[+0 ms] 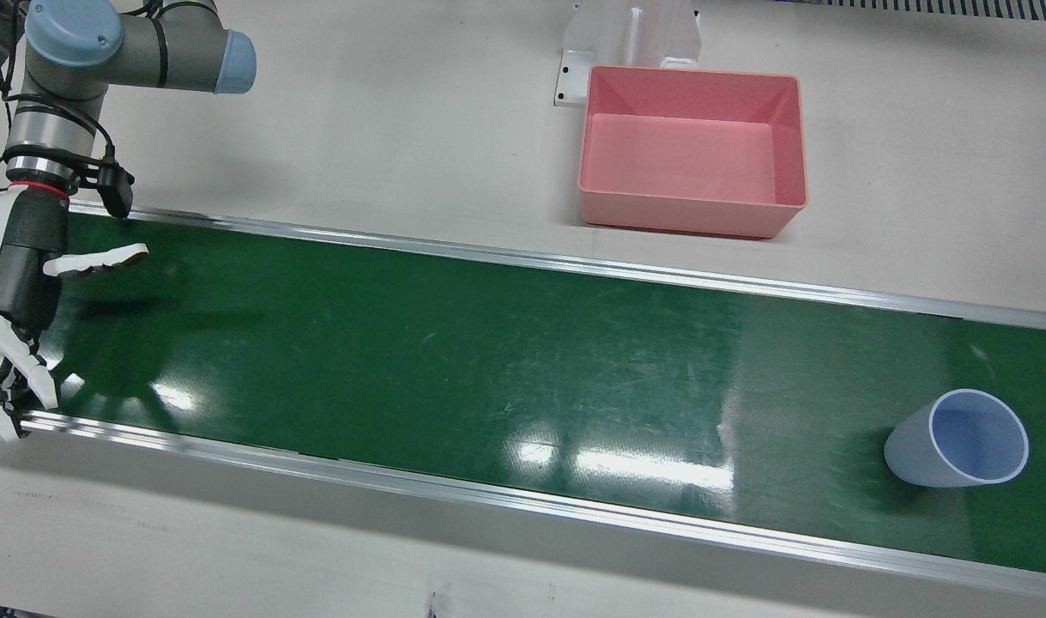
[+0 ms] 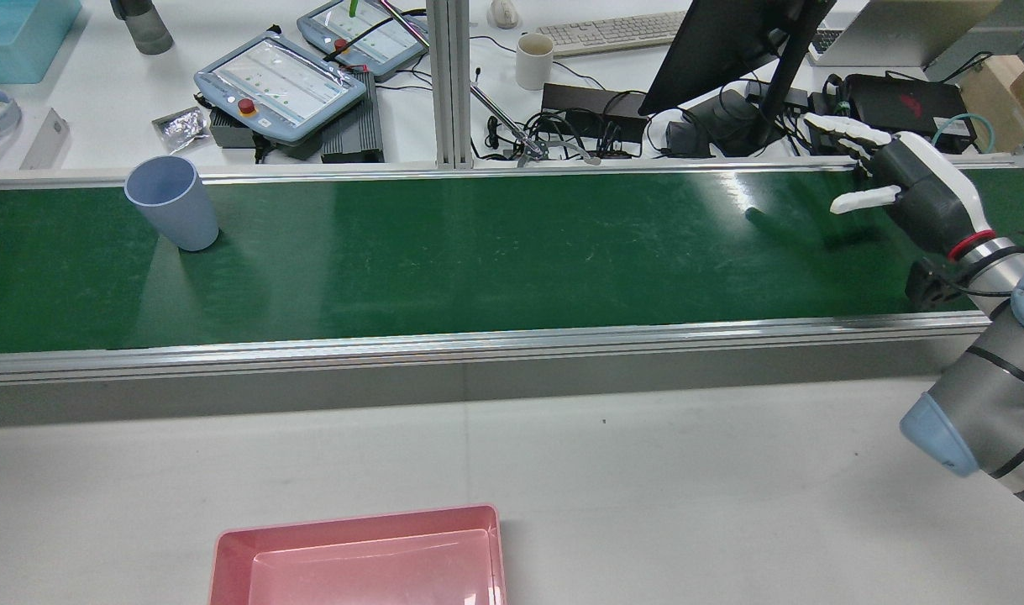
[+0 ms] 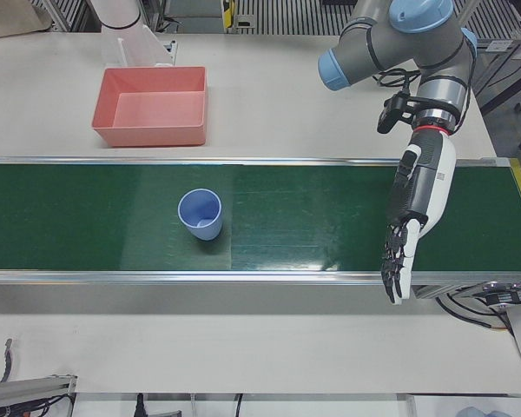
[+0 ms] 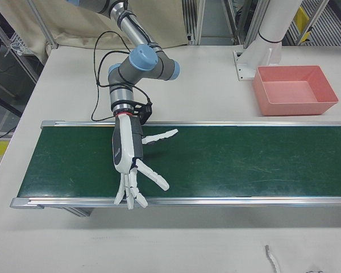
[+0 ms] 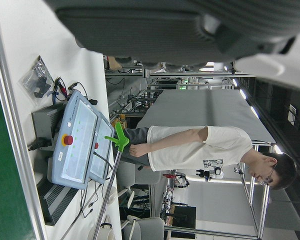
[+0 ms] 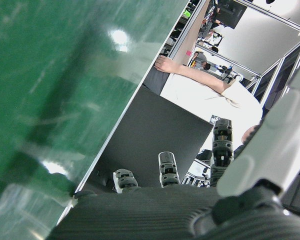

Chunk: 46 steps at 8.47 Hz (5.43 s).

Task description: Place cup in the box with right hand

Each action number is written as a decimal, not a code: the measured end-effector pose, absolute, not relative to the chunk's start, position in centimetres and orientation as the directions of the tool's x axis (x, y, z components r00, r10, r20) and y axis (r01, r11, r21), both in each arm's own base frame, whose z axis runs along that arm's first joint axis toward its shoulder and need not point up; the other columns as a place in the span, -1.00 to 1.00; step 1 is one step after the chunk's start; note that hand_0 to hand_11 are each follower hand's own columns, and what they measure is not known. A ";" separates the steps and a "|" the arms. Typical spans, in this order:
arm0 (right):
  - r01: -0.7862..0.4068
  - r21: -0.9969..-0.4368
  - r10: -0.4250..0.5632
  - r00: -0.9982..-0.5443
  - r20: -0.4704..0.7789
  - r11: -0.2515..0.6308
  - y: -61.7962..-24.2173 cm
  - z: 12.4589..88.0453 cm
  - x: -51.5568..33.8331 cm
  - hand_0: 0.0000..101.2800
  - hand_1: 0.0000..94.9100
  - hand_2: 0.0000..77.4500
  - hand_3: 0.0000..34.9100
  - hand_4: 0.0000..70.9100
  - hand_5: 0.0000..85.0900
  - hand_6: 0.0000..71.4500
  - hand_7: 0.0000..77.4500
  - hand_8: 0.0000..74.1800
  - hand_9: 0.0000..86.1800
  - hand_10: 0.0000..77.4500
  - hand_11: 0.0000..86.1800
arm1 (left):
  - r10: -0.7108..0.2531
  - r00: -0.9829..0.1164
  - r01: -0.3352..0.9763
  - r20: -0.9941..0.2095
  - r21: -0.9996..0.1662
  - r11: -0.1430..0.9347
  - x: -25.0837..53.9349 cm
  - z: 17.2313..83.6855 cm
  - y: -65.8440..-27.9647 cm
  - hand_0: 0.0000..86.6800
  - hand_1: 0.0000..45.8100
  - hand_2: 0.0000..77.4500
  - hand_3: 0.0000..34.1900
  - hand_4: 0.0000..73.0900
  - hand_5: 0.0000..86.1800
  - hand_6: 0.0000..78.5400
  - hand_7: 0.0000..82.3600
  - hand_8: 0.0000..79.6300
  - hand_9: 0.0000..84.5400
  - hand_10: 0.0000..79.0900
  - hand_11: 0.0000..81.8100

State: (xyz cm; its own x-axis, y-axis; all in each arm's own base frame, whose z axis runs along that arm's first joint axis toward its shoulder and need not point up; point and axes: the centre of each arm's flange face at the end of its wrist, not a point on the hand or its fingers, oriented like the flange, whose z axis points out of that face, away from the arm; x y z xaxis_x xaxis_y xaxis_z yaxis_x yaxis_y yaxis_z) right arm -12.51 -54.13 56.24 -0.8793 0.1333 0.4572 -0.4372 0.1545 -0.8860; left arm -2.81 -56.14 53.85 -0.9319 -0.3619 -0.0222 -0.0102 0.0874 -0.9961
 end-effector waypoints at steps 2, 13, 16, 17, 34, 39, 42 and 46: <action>-0.442 -0.883 0.135 -0.876 0.462 0.156 -54.1 56.3 -12.6 -0.12 -0.99 -0.99 0.46 -0.57 -0.99 -0.98 -0.39 -0.96 -0.81 -1.00 -1.00 | -0.362 -0.932 -0.010 -0.022 -0.996 0.087 -2.8 53.8 -56.1 -1.00 -0.98 -1.00 -1.00 -1.00 -1.00 -1.00 -1.00 -1.00 -1.00 -1.00 -1.00; -0.445 -0.882 0.147 -0.872 0.466 0.159 -53.8 56.5 -13.3 -0.12 -0.99 -0.99 0.48 -0.49 -0.99 -0.98 -0.39 -0.96 -0.81 -1.00 -1.00 | -0.362 -0.932 -0.010 -0.022 -0.996 0.088 -2.8 53.9 -56.2 -1.00 -0.98 -0.99 -1.00 -1.00 -1.00 -1.00 -1.00 -1.00 -1.00 -1.00 -1.00; -0.447 -0.881 0.146 -0.871 0.469 0.157 -53.8 56.5 -13.2 -0.12 -0.99 -0.99 0.48 -0.49 -0.99 -0.98 -0.39 -0.96 -0.81 -1.00 -1.00 | -0.362 -0.932 -0.010 -0.022 -0.996 0.088 -2.8 53.8 -56.1 -1.00 -0.98 -0.99 -1.00 -1.00 -1.00 -1.00 -1.00 -1.00 -1.00 -1.00 -1.00; -0.448 -0.880 0.146 -0.871 0.469 0.156 -53.8 56.6 -13.1 -0.12 -0.99 -0.99 0.84 -0.49 -0.99 -0.98 -0.39 -0.96 -0.81 -1.00 -1.00 | -0.362 -0.932 -0.010 -0.022 -0.996 0.088 -2.8 53.8 -56.1 -1.00 -0.98 -0.99 -1.00 -1.00 -1.00 -1.00 -1.00 -1.00 -1.00 -1.00 -1.00; -0.444 -0.881 0.137 -0.874 0.466 0.160 -53.7 56.2 -12.7 -0.12 -0.99 -0.99 0.49 -0.48 -0.99 -0.98 -0.39 -0.96 -0.80 -1.00 -1.00 | -0.362 -0.932 -0.010 -0.022 -0.996 0.087 -2.8 53.9 -56.1 -1.00 -0.98 -0.99 -1.00 -1.00 -1.00 -1.00 -1.00 -1.00 -1.00 -1.00 -1.00; -0.447 -0.880 0.142 -0.872 0.468 0.159 -53.6 56.3 -12.9 -0.13 -0.99 -0.99 0.48 -0.48 -0.99 -0.98 -0.39 -0.96 -0.80 -1.00 -1.00 | -0.362 -0.932 -0.010 -0.022 -0.996 0.087 -2.8 53.9 -56.1 -1.00 -0.98 -0.99 -1.00 -1.00 -1.00 -1.00 -1.00 -1.00 -1.00 -1.00 -1.00; -0.456 -0.878 0.158 -0.865 0.475 0.147 -53.4 56.5 -13.3 -0.12 -0.99 -0.99 0.38 -0.40 -0.99 -0.98 -0.39 -0.96 -0.80 -1.00 -1.00 | -0.362 -0.932 -0.010 -0.022 -0.996 0.087 -2.8 53.9 -56.1 -1.00 -0.98 -1.00 -1.00 -1.00 -1.00 -1.00 -1.00 -1.00 -1.00 -1.00 -1.00; -0.457 -0.878 0.162 -0.864 0.477 0.144 -53.3 56.6 -13.4 -0.11 -0.99 -0.99 0.78 -0.42 -0.99 -0.98 -0.39 -0.96 -0.80 -1.00 -1.00 | -0.362 -0.932 -0.010 -0.022 -0.996 0.087 -2.8 53.9 -56.1 -1.00 -0.98 -0.99 -1.00 -1.00 -1.00 -1.00 -1.00 -1.00 -1.00 -1.00 -1.00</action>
